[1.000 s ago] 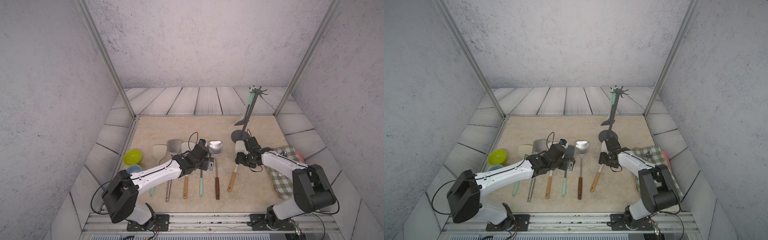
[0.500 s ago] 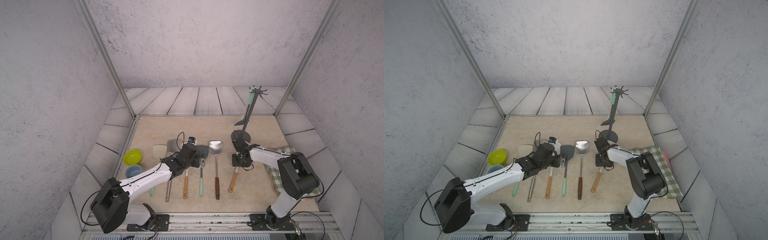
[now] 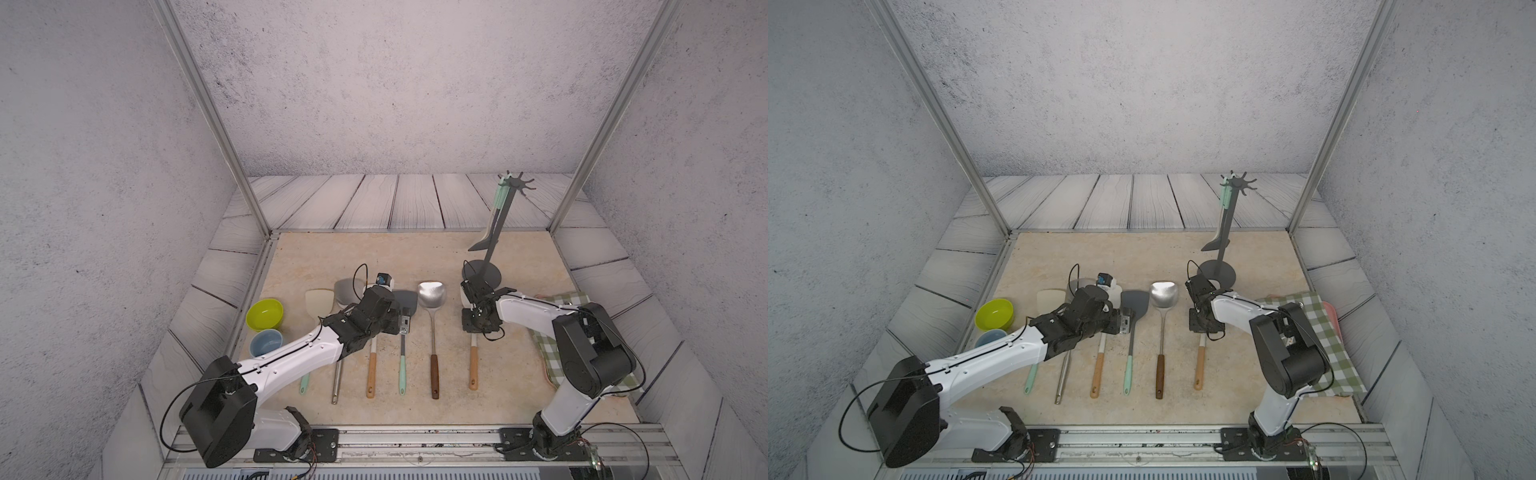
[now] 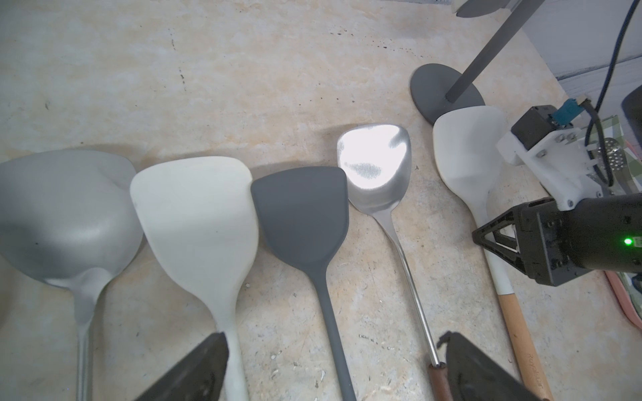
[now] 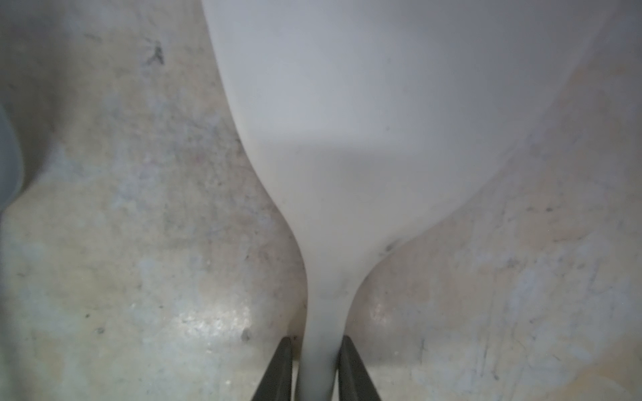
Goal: Take the spatula off the kitchen utensil rack
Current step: Place the spatula at the center of the board.
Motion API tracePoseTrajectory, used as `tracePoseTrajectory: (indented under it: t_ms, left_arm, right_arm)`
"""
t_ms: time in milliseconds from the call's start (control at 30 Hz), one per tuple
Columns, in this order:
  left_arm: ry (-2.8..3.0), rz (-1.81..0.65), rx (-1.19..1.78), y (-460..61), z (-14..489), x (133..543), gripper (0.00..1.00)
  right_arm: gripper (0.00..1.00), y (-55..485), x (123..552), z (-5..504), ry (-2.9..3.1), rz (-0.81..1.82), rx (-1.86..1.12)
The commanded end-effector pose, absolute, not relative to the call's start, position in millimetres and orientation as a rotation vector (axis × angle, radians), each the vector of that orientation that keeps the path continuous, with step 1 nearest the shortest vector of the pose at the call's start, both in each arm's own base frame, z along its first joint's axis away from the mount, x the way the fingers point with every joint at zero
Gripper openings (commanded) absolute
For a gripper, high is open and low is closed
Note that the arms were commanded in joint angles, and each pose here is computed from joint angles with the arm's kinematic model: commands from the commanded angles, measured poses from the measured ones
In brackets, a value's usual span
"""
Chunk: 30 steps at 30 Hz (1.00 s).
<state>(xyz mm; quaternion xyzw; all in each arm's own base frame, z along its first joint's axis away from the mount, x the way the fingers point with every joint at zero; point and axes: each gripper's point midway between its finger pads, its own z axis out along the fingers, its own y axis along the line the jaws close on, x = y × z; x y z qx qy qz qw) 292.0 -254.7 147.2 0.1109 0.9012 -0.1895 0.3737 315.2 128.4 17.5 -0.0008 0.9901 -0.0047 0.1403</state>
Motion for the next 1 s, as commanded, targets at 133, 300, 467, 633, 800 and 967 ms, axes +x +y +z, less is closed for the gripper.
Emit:
tracePoseTrajectory:
  t_ms: [133, 300, 467, 633, 800, 967]
  left_arm:
    - [2.303, -0.496, 0.288, -254, 148, 291, 0.99]
    - [2.305, -0.496, 0.29, -254, 147, 291, 0.99]
    - [2.305, -0.499, 0.29, -255, 147, 291, 0.99]
    - [2.306, -0.501, 0.29, -255, 147, 291, 0.99]
    - [2.305, -0.502, 0.29, -255, 147, 292, 0.99]
    - [2.305, -0.503, 0.291, -255, 147, 291, 0.99]
  right_arm:
    - [0.14, 130, 302, 17, 2.89, -0.05, -0.068]
    - [0.14, 136, 303, 19, 2.884, -0.03, -0.053]
    - [0.14, 144, 305, 20, 2.88, 0.013, -0.028]
    - [0.13, 155, 307, 20, 2.878, 0.101, 0.01]
    - [0.13, 167, 307, 20, 2.878, 0.184, 0.019]
    - [0.13, 172, 308, 20, 2.876, 0.204, 0.015]
